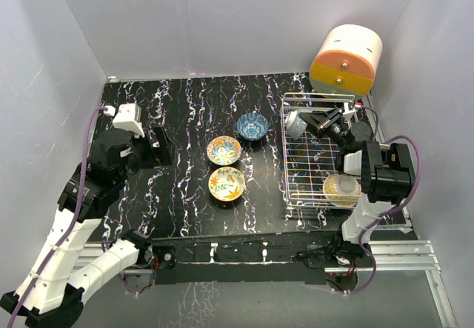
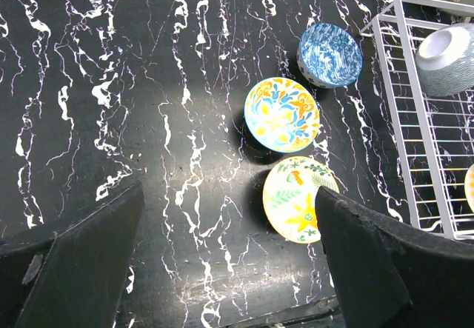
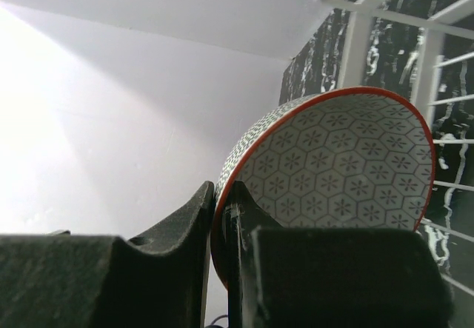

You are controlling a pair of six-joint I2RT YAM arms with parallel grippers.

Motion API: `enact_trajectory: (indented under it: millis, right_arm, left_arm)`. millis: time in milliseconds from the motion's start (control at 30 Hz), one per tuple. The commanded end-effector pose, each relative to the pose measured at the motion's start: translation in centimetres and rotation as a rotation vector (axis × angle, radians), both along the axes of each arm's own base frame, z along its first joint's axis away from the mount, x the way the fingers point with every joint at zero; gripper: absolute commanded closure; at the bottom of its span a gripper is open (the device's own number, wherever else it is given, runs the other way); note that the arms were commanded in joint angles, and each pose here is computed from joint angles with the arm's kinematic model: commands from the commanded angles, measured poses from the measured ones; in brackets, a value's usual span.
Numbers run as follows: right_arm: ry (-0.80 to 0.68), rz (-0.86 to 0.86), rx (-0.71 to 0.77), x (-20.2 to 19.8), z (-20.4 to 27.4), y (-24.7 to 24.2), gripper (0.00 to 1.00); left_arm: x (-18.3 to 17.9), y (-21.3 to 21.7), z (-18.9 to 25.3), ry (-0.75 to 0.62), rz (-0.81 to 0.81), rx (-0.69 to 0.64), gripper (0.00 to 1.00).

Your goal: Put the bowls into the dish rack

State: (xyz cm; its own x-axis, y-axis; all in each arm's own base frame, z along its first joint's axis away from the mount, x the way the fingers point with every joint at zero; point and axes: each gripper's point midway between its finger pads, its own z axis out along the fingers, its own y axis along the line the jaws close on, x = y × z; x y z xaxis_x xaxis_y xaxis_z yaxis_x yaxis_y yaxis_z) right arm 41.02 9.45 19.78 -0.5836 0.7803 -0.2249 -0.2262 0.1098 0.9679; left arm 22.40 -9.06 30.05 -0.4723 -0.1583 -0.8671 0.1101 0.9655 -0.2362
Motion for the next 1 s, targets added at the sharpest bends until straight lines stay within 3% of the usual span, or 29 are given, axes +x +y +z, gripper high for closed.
enact_trajectory:
  millis: [0,133,433,700,967]
  right_arm:
    - [-0.127,-0.054,0.021,1.6,2.4,-1.0,0.92]
    - [-0.099,-0.076,0.029,2.2,1.9,-1.3,0.92]
    - [0.040,-0.146,-0.134,2.7,-0.9,-2.1,0.92]
    - [0.120,-0.079,-0.030,1.3,-4.6,-1.2,0.92]
    - [0.168,-0.101,-0.050,0.3,-5.8,-1.4,0.88]
  left_arm:
    - [0.2,-0.4,1.6,-0.037,-0.011,-0.029,0.03]
    - [0.2,-0.5,1.5,-0.036,-0.013,-0.027,0.03]
    - [-0.2,-0.2,0.8,-0.032,-0.009,-0.030,0.03]
    - [-0.7,0.1,0.5,-0.028,-0.004,-0.031,0.03]
    - [-0.7,0.1,0.3,-0.023,-0.003,-0.032,0.03]
